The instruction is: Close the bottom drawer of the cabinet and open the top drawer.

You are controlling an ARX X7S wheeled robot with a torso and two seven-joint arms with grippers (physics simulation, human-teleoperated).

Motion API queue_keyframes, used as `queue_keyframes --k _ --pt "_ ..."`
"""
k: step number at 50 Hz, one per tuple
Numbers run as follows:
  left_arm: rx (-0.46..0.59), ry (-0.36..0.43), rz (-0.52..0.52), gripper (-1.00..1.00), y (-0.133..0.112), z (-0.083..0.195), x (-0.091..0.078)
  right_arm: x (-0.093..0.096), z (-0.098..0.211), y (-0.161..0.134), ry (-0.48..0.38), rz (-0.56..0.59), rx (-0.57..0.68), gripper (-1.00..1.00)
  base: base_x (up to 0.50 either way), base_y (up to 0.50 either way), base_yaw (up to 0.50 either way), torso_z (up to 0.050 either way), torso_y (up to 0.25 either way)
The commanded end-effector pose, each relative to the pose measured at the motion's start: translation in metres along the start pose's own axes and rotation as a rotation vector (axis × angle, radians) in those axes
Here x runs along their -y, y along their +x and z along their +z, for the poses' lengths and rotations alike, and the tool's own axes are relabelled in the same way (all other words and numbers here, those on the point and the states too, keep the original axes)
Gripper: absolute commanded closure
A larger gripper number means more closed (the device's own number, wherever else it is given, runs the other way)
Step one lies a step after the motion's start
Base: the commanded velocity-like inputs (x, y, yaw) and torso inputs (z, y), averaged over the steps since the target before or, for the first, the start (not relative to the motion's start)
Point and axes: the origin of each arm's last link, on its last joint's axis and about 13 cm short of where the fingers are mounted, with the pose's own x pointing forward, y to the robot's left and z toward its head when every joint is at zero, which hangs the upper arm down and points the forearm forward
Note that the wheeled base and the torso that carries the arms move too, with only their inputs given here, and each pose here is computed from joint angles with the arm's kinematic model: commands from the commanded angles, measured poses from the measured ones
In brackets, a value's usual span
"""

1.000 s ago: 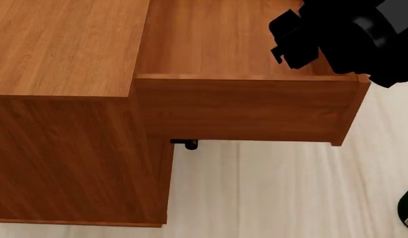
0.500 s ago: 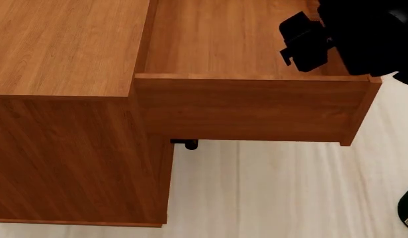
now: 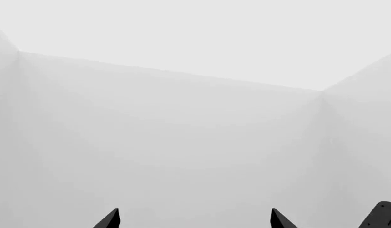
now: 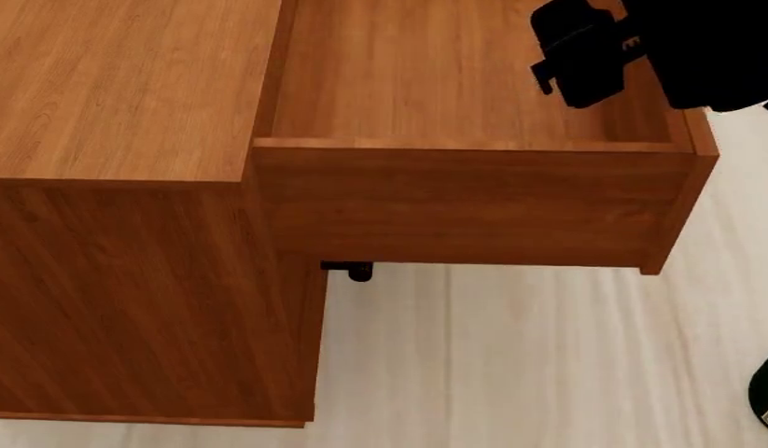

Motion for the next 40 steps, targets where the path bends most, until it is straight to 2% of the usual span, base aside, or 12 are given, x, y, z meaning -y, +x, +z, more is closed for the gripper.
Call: queue_keyframes --k 1,15,25,28,40 --pt "0.003 0.001 0.0 -1.0 0.0 0.001 0.0 0.021 0.01 -0.006 -0.028 -0.176 0.016 -1.0 0.0 0.0 0.0 0.0 0.0" --pt "0.009 -0.003 -0.003 -1.0 0.001 0.004 0.001 0.029 0.02 -0.021 -0.018 -0.189 0.047 -1.0 0.0 0.0 0.0 0.001 0.001" --pt "0.014 -0.002 -0.004 -1.0 0.001 0.007 0.001 0.038 0.027 -0.033 0.016 -0.193 0.083 -1.0 0.0 0.0 0.0 0.0 0.0" --pt "0.015 -0.001 -0.006 -1.0 0.001 0.007 0.002 0.04 0.03 -0.038 0.049 -0.181 0.105 -1.0 0.0 0.0 0.0 0.0 0.0" --pt "0.02 -0.002 -0.009 -1.0 0.002 0.009 0.003 0.054 0.029 -0.056 0.06 -0.218 0.117 -1.0 0.0 0.0 0.0 0.0 0.0"
